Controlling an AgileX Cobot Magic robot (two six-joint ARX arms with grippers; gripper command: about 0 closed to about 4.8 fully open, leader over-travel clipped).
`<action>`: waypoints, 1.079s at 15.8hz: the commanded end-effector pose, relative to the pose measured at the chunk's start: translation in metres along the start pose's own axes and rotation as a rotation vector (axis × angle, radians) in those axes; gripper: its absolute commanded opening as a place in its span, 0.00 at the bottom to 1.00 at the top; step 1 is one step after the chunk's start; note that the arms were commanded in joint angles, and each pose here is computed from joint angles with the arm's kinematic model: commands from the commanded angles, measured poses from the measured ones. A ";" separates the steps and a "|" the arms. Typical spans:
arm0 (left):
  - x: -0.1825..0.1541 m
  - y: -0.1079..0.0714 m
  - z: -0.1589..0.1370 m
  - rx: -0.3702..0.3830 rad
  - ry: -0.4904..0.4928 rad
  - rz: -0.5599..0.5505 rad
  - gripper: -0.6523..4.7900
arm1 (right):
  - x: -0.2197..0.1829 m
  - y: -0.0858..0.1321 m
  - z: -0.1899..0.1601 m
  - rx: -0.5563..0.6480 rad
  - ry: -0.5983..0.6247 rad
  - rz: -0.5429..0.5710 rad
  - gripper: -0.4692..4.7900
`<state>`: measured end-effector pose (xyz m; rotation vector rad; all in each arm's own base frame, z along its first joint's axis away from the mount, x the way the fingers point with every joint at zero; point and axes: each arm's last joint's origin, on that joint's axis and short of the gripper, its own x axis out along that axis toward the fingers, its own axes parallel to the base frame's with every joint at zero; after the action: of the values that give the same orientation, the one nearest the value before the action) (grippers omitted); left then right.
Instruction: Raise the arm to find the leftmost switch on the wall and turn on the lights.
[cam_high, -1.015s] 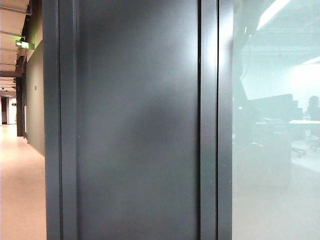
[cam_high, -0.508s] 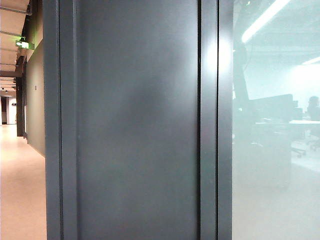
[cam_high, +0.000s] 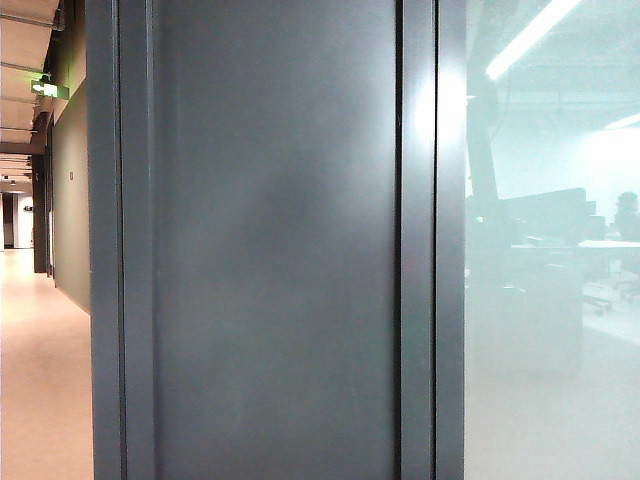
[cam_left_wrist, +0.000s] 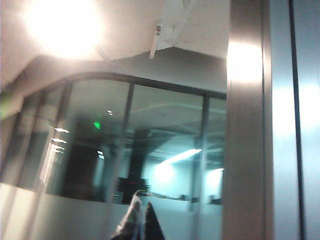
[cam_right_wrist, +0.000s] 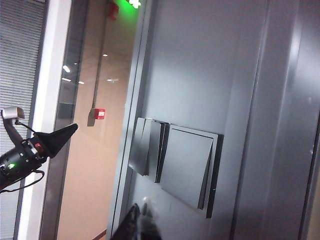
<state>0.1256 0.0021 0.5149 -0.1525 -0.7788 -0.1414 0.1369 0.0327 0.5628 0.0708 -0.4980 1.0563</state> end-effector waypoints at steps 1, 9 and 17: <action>-0.001 -0.007 0.005 -0.184 0.019 -0.195 0.11 | 0.000 0.001 0.002 -0.004 -0.007 0.006 0.09; 0.034 -0.034 0.023 -0.505 0.117 -0.785 0.11 | 0.000 0.002 0.002 -0.002 0.001 0.020 0.09; 0.072 -0.038 -0.022 -0.615 0.402 -0.760 0.11 | 0.000 0.002 0.001 0.005 0.002 0.021 0.09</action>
<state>0.1849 -0.0437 0.5529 -0.4104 -0.3395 -1.0881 0.1361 0.0329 0.5626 0.0706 -0.4878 1.0736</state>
